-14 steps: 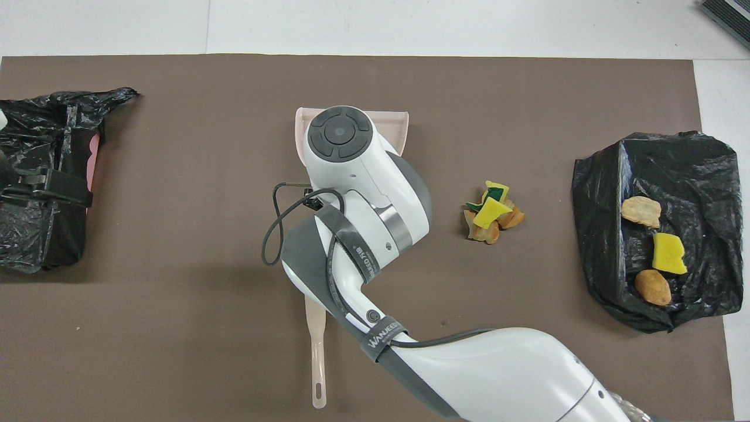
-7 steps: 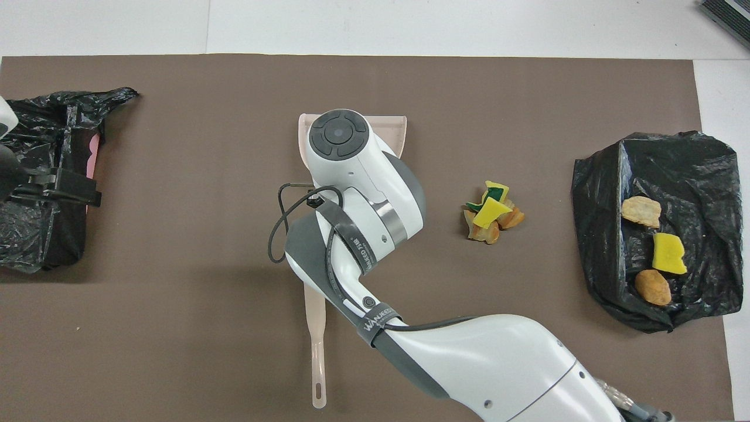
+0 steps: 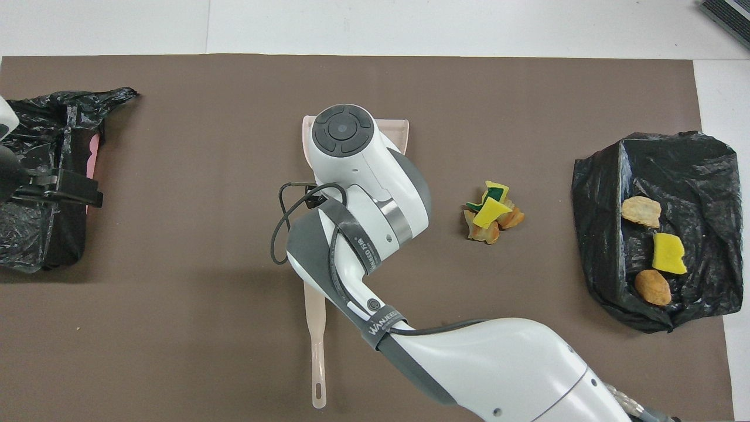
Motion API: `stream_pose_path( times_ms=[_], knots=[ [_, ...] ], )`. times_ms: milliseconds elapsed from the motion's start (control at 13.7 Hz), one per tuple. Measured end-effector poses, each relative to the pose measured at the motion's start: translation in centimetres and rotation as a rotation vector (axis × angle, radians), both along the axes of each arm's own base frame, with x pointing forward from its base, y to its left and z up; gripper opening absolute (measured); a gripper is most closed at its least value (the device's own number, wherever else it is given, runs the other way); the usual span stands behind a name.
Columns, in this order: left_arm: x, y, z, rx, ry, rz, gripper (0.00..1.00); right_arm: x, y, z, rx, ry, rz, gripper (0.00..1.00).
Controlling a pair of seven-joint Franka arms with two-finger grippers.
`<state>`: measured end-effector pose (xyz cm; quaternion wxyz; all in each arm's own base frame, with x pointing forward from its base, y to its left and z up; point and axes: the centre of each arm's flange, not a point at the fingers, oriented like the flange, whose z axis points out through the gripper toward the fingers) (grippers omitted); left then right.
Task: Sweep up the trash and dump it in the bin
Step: 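Return the dustpan to the table center with the right gripper and release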
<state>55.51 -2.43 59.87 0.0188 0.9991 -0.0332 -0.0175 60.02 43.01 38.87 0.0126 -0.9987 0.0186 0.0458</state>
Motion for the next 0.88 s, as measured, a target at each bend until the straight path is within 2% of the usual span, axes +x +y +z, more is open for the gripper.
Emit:
stream_pose_path(
  times_ms=[73, 219, 365, 584, 730, 876],
  knots=[
    [0.0, 0.0, 0.0, 0.000, 0.000, 0.000, 1.00, -0.2, -0.6, 1.3, -0.008, 0.010, 0.002, 1.00],
    [0.0, 0.0, -0.1, 0.000, 0.001, 0.000, 1.00, -1.3, -2.2, 4.5, -0.030, 0.047, 0.039, 1.00],
    [0.0, 0.0, -0.1, 0.000, 0.002, 0.001, 1.00, -3.1, -3.7, 7.7, -0.040, 0.069, 0.075, 1.00],
    [0.0, 0.0, -0.2, 0.000, 0.003, 0.003, 1.00, -7.4, -5.4, 10.5, -0.042, 0.099, 0.085, 1.00],
    [0.0, 0.2, -0.2, 0.000, 0.003, 0.006, 1.00, -10.7, -4.7, 10.3, -0.010, 0.125, 0.084, 1.00],
    [0.0, 0.4, -0.1, 0.000, 0.003, 0.009, 1.00, -14.3, -3.0, 8.6, 0.029, 0.096, 0.066, 1.00]
  ],
)
